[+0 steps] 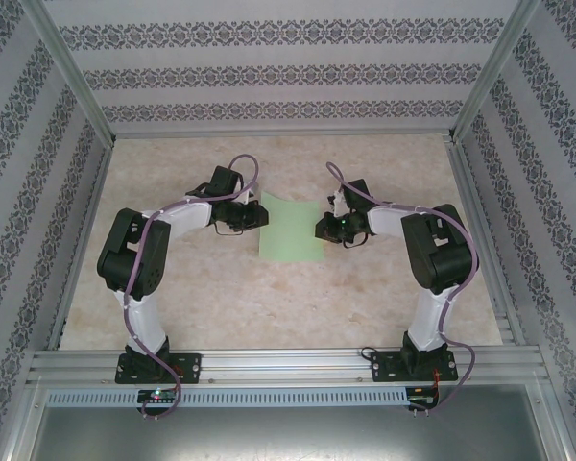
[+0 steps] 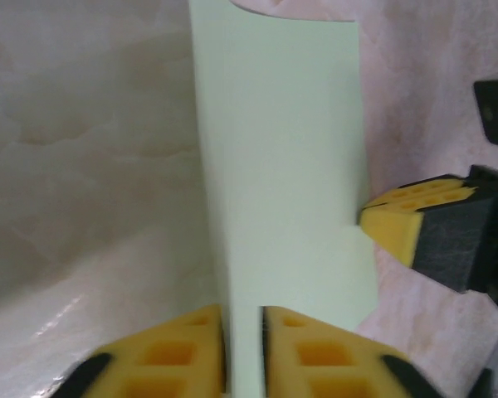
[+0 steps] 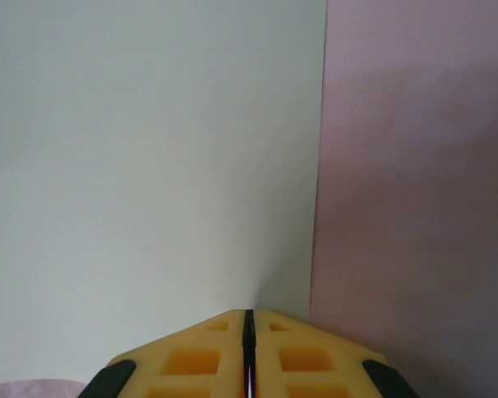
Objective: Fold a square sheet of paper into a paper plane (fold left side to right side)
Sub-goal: First fold in half a square sheet of paper at the center of the table.
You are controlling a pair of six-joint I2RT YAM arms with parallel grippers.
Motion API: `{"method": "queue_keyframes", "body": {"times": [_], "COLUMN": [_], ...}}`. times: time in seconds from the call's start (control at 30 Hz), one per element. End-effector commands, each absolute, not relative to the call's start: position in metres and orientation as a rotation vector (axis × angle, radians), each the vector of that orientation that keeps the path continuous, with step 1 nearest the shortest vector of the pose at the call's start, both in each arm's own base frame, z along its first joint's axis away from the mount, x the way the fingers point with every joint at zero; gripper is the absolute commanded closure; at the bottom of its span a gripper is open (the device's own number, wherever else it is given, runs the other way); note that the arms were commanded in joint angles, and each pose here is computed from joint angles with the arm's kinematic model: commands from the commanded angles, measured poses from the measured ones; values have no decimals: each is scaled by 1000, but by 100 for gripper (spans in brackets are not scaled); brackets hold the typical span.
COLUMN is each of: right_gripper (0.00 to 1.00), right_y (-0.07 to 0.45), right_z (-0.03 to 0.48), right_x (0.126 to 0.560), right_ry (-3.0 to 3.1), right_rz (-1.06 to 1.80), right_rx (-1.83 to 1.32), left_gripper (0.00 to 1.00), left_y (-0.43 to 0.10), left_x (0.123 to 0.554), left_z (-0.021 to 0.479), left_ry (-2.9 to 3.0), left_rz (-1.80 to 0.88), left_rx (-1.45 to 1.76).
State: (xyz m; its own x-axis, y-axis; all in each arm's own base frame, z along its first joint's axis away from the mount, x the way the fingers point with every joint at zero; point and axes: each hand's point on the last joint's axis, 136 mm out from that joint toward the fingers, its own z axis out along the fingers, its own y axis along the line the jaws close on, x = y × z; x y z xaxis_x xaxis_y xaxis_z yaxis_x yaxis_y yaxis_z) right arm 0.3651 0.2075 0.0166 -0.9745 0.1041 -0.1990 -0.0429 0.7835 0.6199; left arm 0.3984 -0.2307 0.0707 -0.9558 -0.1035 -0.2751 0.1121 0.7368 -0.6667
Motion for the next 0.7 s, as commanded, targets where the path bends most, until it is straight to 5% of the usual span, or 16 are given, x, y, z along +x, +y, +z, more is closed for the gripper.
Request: {"method": "queue_keyframes", "body": {"times": [0.0, 0.3, 0.67], "right_gripper": [89, 88, 78], "right_y": [201, 208, 218], "right_z": [0, 0, 40], "right_x": [352, 350, 371], "right_ry": [2832, 2811, 2644], "right_rz": [871, 923, 1091], "right_rx": [31, 26, 59], "left_gripper": [65, 42, 44], "left_y": [-243, -283, -307], "left_x": [408, 414, 419], "left_z": [94, 115, 101], "left_ry": [2561, 2497, 2524], "left_rz": [-1203, -1438, -1465], "left_rx": [-18, 2, 45]}}
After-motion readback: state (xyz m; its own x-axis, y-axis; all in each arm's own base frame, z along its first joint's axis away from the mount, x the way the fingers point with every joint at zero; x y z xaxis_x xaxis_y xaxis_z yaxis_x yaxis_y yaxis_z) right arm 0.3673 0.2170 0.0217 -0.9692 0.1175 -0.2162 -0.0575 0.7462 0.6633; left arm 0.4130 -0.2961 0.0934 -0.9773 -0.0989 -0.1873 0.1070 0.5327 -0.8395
